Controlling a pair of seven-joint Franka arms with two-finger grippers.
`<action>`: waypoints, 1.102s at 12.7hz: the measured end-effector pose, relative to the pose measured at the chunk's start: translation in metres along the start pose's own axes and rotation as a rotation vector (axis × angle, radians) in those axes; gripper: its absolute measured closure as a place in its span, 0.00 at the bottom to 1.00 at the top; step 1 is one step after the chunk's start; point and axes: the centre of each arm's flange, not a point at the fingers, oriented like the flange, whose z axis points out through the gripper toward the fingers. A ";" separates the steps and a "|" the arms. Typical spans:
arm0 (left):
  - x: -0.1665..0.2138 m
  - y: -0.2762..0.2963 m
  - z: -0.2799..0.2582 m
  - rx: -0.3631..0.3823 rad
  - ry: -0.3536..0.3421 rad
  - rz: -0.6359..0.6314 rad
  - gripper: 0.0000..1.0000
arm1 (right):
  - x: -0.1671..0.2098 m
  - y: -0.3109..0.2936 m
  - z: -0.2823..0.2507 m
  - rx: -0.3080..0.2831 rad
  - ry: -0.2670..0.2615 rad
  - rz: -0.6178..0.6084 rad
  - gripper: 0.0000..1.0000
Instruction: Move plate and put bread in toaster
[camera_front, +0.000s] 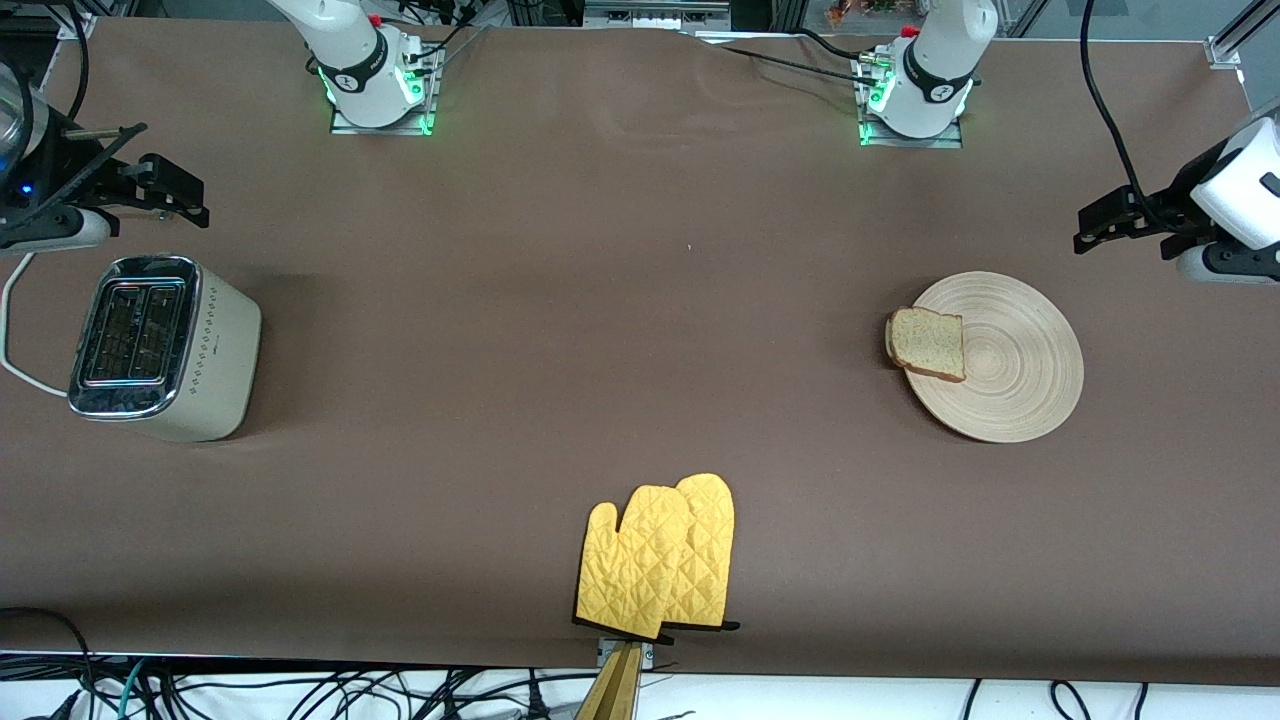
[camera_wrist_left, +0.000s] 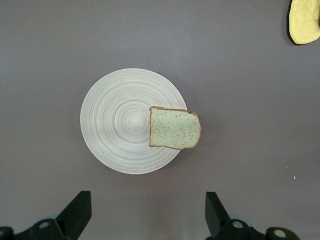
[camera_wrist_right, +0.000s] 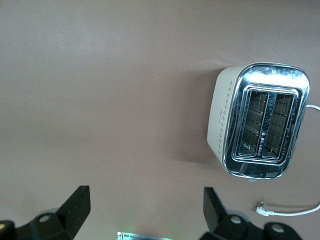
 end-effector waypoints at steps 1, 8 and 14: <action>0.002 0.000 0.002 0.000 -0.003 0.000 0.00 | 0.000 0.000 0.000 0.000 0.001 0.000 0.00; 0.009 0.006 0.005 0.000 0.002 0.011 0.00 | 0.000 0.000 0.000 0.000 0.001 -0.001 0.00; 0.018 0.004 0.007 0.000 0.039 0.009 0.00 | 0.000 -0.002 0.000 0.000 0.001 -0.004 0.00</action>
